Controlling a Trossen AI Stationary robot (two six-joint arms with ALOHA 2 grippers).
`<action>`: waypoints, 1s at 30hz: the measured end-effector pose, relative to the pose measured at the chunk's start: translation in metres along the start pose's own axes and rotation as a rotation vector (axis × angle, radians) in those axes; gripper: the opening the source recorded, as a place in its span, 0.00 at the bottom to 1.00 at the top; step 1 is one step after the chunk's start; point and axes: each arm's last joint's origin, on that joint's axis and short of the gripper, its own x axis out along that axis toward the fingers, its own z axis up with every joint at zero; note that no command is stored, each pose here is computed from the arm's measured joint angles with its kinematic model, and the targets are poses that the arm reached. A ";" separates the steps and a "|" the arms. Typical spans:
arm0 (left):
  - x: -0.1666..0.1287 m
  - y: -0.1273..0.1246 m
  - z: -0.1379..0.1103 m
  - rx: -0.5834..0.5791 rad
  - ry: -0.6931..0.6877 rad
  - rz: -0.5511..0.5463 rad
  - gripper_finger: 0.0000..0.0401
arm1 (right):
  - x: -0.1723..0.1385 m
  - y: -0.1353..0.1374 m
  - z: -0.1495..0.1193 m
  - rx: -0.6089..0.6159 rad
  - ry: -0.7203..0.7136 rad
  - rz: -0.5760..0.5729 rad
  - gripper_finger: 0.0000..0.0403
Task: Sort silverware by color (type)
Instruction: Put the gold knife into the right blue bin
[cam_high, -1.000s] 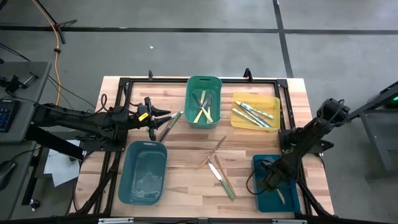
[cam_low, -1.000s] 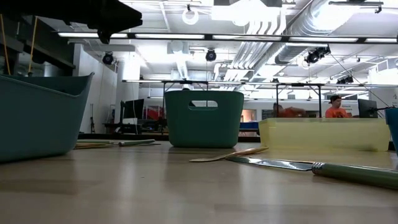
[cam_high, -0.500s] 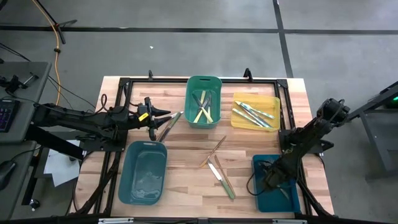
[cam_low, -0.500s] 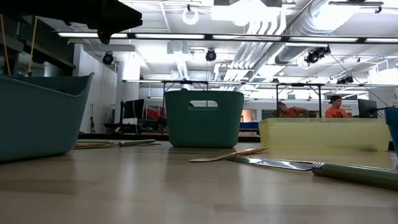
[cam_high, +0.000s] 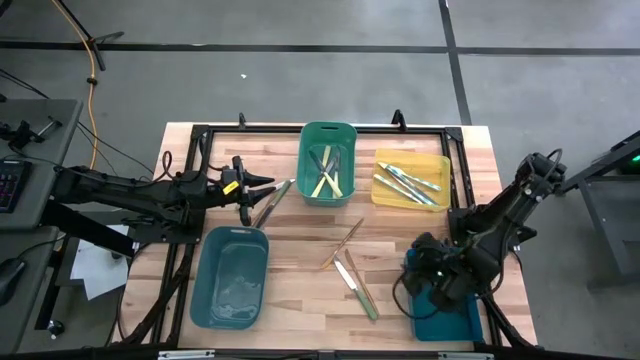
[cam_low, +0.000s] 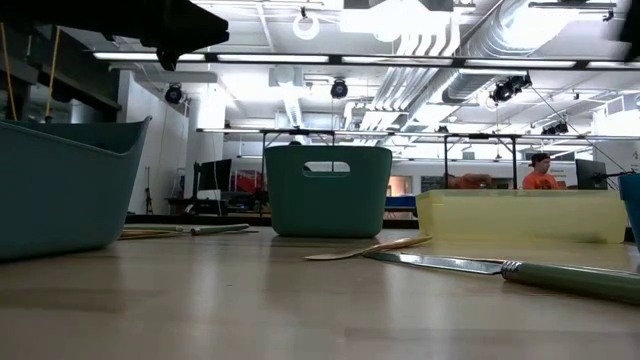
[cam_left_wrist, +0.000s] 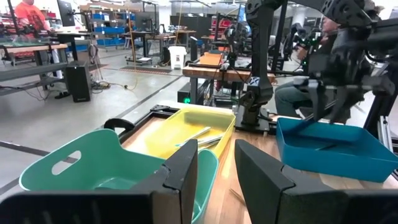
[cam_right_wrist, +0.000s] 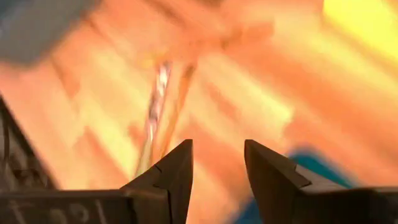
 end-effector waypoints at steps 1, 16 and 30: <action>0.000 0.000 0.000 0.000 0.000 0.000 0.25 | 0.002 0.001 0.005 -0.009 -0.059 0.003 0.35; 0.000 0.000 0.000 0.008 -0.001 0.000 0.25 | 0.094 0.039 0.090 -0.925 -0.122 0.099 0.35; 0.000 0.000 -0.001 0.020 0.008 0.000 0.25 | 0.188 -0.002 0.129 -1.191 0.223 0.112 0.35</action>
